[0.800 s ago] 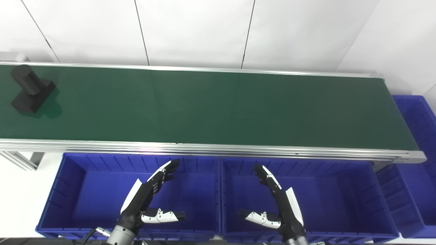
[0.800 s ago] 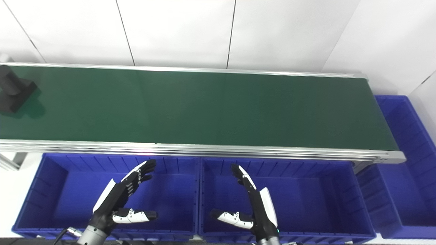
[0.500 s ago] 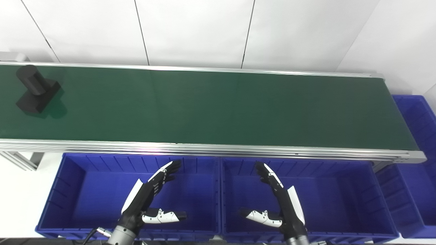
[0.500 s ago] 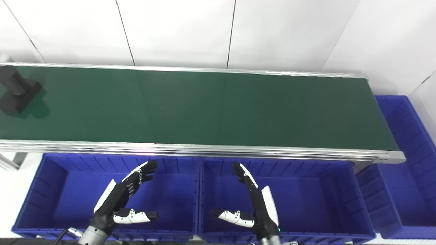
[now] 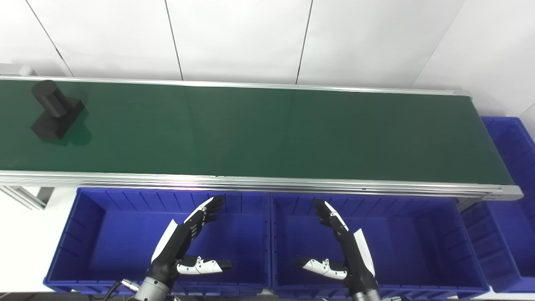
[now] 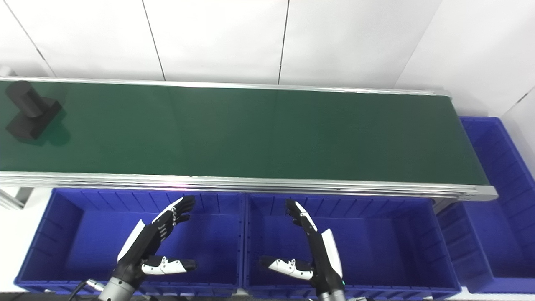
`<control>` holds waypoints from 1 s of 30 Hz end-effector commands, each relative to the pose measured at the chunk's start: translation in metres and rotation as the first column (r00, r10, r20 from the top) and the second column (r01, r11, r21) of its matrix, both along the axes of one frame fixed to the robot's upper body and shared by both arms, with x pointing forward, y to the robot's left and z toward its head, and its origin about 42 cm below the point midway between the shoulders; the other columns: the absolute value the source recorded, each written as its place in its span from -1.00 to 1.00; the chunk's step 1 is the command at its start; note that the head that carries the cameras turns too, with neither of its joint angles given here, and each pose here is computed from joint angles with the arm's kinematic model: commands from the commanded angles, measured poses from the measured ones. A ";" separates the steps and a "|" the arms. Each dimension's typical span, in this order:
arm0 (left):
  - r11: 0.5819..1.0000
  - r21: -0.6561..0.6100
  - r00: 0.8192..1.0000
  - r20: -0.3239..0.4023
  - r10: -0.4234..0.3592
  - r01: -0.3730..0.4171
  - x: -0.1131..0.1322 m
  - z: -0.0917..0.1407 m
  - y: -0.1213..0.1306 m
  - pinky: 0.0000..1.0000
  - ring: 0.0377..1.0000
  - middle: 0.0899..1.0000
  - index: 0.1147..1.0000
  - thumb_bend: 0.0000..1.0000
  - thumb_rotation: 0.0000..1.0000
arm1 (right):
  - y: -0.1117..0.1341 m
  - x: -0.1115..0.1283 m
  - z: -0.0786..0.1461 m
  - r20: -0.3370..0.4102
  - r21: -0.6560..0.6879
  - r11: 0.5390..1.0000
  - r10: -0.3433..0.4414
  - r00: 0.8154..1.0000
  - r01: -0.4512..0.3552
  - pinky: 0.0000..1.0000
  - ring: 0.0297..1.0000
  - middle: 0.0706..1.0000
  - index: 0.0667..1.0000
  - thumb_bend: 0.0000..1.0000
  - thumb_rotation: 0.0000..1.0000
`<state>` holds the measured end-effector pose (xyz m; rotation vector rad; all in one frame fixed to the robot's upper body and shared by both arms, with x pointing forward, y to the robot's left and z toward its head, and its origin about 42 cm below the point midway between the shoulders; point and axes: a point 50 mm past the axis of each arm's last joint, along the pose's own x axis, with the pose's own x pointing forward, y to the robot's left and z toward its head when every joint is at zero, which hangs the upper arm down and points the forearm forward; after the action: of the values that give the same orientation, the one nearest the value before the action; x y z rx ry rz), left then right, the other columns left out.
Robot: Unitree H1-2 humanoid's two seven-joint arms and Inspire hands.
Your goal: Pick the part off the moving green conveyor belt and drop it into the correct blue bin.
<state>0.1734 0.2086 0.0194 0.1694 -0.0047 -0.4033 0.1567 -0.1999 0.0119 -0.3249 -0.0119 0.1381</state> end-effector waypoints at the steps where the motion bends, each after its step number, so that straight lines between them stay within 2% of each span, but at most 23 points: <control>1: 1.000 -0.012 0.998 0.067 0.010 -0.009 0.008 0.011 0.002 0.75 0.82 0.81 0.76 0.73 -0.27 | 0.001 0.006 0.010 0.071 0.023 1.000 0.006 0.997 -0.008 0.67 0.74 0.76 0.78 0.75 -0.05; 21: 1.000 -0.004 0.997 0.079 0.015 -0.015 0.008 0.012 -0.002 0.73 0.81 0.80 0.75 0.72 -0.27 | -0.002 0.005 0.011 0.069 0.030 0.999 0.008 0.998 -0.010 0.70 0.73 0.75 0.78 0.73 -0.10; 30: 1.000 -0.014 0.997 0.075 0.019 -0.018 0.009 0.011 -0.005 0.73 0.81 0.80 0.76 0.72 -0.28 | -0.004 0.007 0.009 0.070 0.013 1.000 0.012 0.998 -0.012 0.64 0.72 0.73 0.77 0.72 -0.09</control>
<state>0.1757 0.2045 0.0207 0.1716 -0.0163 -0.3854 0.1579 -0.2039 0.0124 -0.3283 -0.0137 0.1399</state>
